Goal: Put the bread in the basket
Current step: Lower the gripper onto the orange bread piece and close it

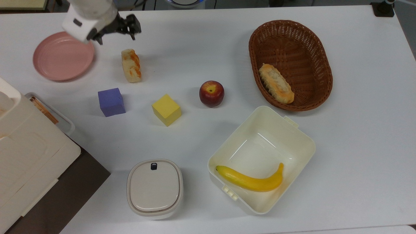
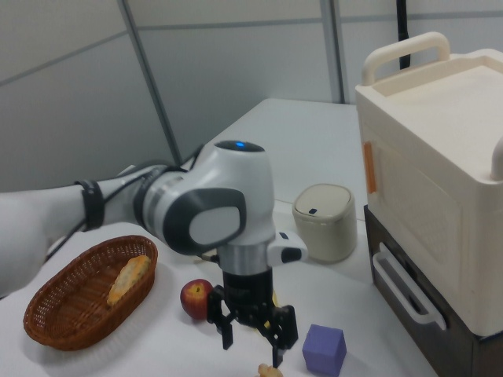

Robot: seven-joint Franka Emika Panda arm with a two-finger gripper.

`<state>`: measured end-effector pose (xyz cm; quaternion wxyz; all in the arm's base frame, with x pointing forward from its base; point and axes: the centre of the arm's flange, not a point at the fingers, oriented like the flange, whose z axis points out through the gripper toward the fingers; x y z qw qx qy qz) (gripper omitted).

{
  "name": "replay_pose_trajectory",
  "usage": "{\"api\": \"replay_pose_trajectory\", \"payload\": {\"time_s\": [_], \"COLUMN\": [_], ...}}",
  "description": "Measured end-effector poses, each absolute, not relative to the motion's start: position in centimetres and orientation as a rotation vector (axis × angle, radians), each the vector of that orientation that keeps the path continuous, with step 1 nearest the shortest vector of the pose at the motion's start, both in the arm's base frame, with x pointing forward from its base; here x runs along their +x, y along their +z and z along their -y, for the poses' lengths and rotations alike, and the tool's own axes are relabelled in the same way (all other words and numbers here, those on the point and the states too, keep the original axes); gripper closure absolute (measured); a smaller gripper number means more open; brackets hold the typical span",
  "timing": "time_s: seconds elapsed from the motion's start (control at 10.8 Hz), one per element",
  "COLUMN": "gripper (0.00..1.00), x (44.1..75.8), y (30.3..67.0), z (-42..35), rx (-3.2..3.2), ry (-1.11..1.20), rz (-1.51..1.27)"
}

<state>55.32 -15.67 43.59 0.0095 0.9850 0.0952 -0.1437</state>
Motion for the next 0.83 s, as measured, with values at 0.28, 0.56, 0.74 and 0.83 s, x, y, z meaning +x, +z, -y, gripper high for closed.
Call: {"api": "replay_pose_trajectory", "payload": {"time_s": [0.28,0.56,0.74,0.83], "gripper": [0.0,0.0,0.0,0.0], "x": [56.4,57.0,57.2,57.3], "y": [39.5,36.4,34.9,34.2], "z": [15.7,15.3,14.9,14.5], "rx": [3.074,3.071,3.07,3.067], "ry": [-0.509,-0.567,-0.598,-0.616], "rz": [-0.31,-0.322,-0.334,-0.346]}}
